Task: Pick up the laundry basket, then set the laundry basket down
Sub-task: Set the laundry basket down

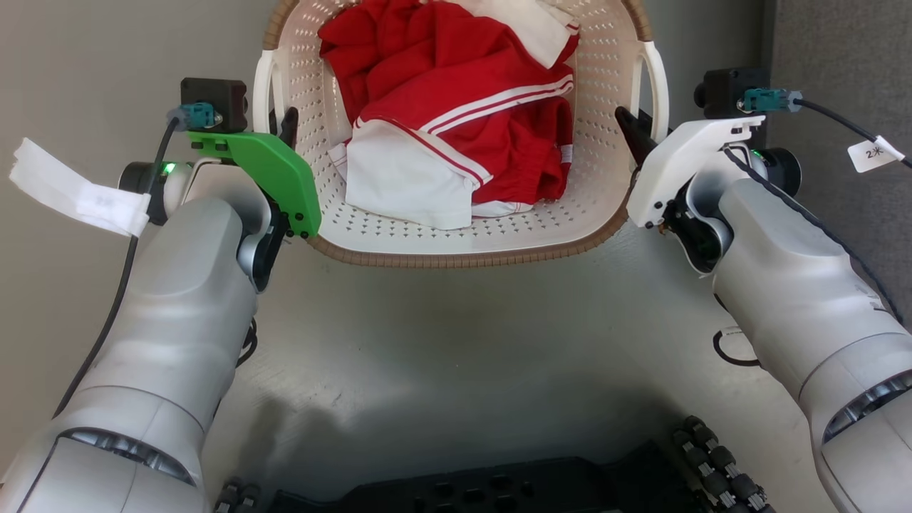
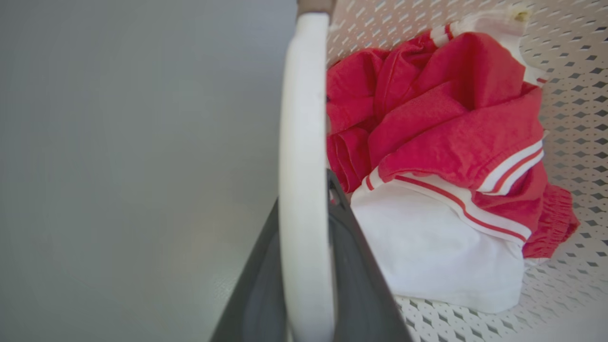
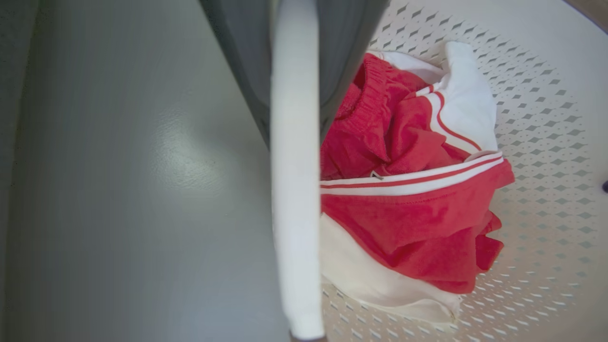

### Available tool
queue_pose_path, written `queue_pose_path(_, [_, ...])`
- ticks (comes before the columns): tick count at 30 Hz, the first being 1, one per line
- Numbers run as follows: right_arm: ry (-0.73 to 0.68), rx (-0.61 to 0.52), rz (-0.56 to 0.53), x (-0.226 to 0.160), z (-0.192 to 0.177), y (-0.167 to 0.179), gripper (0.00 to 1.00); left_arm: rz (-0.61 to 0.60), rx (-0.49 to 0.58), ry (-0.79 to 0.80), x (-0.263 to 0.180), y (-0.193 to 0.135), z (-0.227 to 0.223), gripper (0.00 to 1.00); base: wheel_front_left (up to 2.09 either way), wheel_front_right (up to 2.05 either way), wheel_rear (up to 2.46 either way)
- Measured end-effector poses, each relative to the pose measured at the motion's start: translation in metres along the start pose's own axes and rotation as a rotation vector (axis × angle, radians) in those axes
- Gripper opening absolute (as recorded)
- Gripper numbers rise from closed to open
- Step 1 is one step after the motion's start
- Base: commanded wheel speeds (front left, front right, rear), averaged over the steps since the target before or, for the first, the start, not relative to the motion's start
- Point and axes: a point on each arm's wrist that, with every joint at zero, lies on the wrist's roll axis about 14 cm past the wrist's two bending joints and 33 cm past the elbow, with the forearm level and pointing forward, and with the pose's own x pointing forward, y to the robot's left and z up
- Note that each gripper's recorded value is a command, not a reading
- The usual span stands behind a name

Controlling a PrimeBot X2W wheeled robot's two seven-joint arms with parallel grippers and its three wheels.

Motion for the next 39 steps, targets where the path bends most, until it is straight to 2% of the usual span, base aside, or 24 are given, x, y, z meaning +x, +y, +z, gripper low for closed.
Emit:
queue_pose_path(30, [0.058,-0.010,0.001,0.006,-0.021,0.000,0.00,-0.016,0.008,0.045,0.001,0.002,-0.020,0.00,0.00,0.00,0.00])
queue_pose_path(31, [0.059,-0.011,0.001,0.006,-0.021,0.000,0.19,-0.018,0.007,0.049,0.000,0.002,-0.021,0.06,0.00,0.00,0.00])
queue_pose_path(32, [0.060,-0.013,0.001,0.006,-0.021,0.000,0.35,-0.018,0.007,0.050,0.000,0.003,-0.021,0.27,0.00,0.00,0.00])
queue_pose_path(33, [0.062,-0.018,0.004,0.006,-0.022,0.001,0.84,-0.019,0.009,0.049,0.000,0.003,-0.021,0.49,0.00,0.00,0.00])
queue_pose_path(34, [0.058,-0.019,0.003,0.006,-0.021,0.000,1.00,-0.020,0.016,0.055,0.000,0.004,-0.022,1.00,0.00,0.00,0.00])
queue_pose_path(39, [0.051,-0.035,-0.015,0.004,-0.019,-0.012,1.00,0.006,0.037,0.041,-0.001,0.018,-0.015,1.00,0.00,0.00,0.00])
